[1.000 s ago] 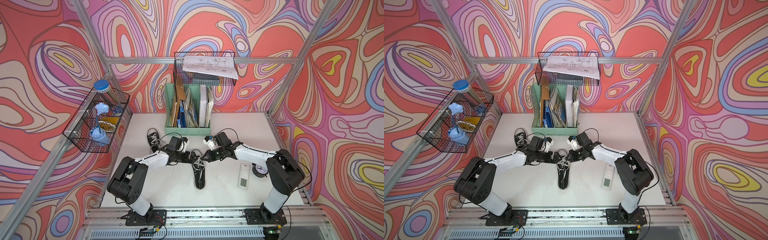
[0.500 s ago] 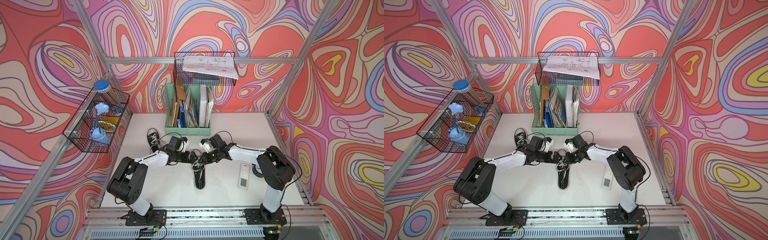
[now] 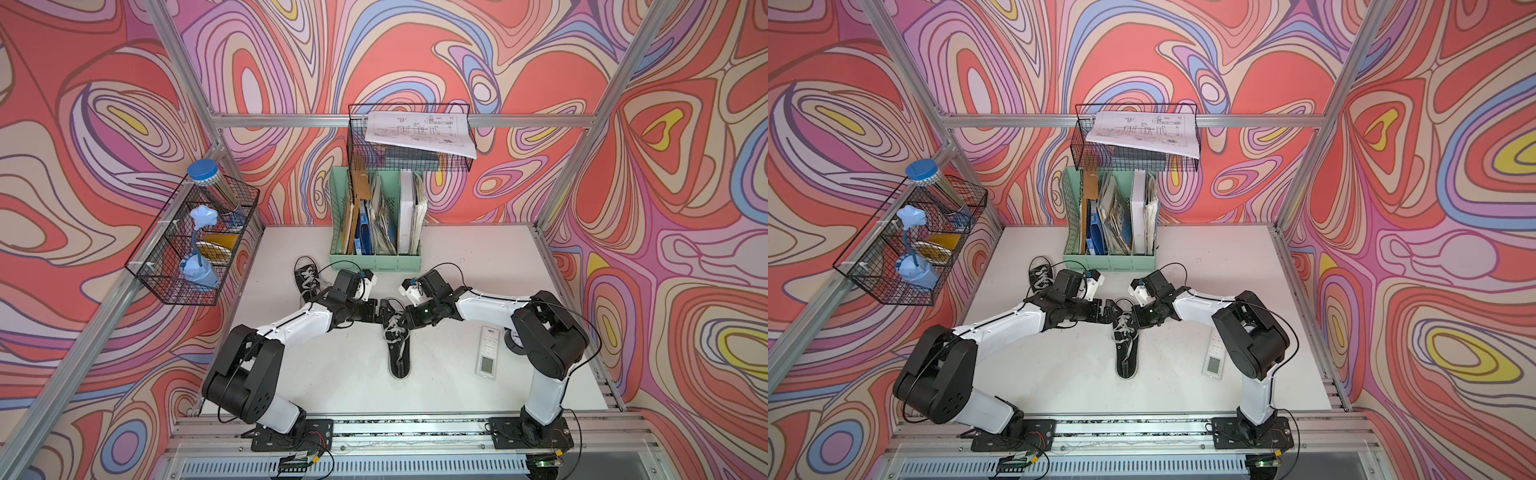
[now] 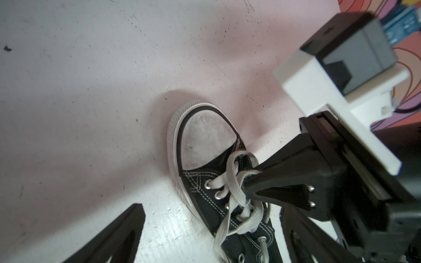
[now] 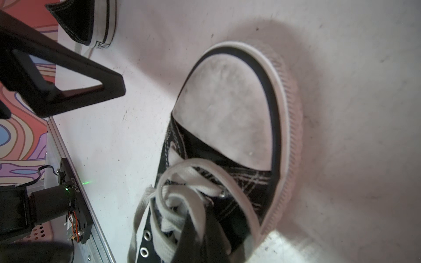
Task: Tie the shoes
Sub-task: Cross the shoelace with the shoelace.
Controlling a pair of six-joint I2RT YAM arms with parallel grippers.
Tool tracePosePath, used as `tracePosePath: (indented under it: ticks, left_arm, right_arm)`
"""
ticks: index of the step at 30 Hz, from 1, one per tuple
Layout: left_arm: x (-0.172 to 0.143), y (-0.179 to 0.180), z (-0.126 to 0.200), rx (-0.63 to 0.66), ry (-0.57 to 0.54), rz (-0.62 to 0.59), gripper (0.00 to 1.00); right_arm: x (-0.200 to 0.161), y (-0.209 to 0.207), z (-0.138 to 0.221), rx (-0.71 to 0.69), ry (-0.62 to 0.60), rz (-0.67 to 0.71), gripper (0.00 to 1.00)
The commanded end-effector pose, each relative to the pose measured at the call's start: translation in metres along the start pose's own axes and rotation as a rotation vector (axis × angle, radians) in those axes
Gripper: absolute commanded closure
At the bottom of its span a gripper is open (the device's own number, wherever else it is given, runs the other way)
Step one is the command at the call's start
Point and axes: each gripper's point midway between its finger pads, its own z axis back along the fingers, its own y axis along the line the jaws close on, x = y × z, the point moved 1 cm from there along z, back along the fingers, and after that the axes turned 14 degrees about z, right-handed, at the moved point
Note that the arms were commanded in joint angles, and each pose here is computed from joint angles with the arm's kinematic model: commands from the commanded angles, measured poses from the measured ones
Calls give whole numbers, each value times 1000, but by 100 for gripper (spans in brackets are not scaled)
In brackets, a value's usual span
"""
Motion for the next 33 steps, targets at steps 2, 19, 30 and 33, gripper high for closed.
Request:
tracePosePath:
  ticks: [2, 19, 30, 33]
  left_arm:
    - [-2, 5, 12, 10, -17, 7, 1]
    - [-55, 9, -2, -169, 99, 125, 40]
    - [-66, 7, -21, -218, 166, 158, 62]
    - [-65, 7, -19, -211, 160, 157, 71]
  right_arm:
    - [-7, -6, -5, -22, 19, -1, 100]
    - [0, -4, -1, -29, 14, 16, 100]
    - [2, -3, 2, -35, 9, 20, 100]
    - [2, -2, 3, -36, 10, 23, 100]
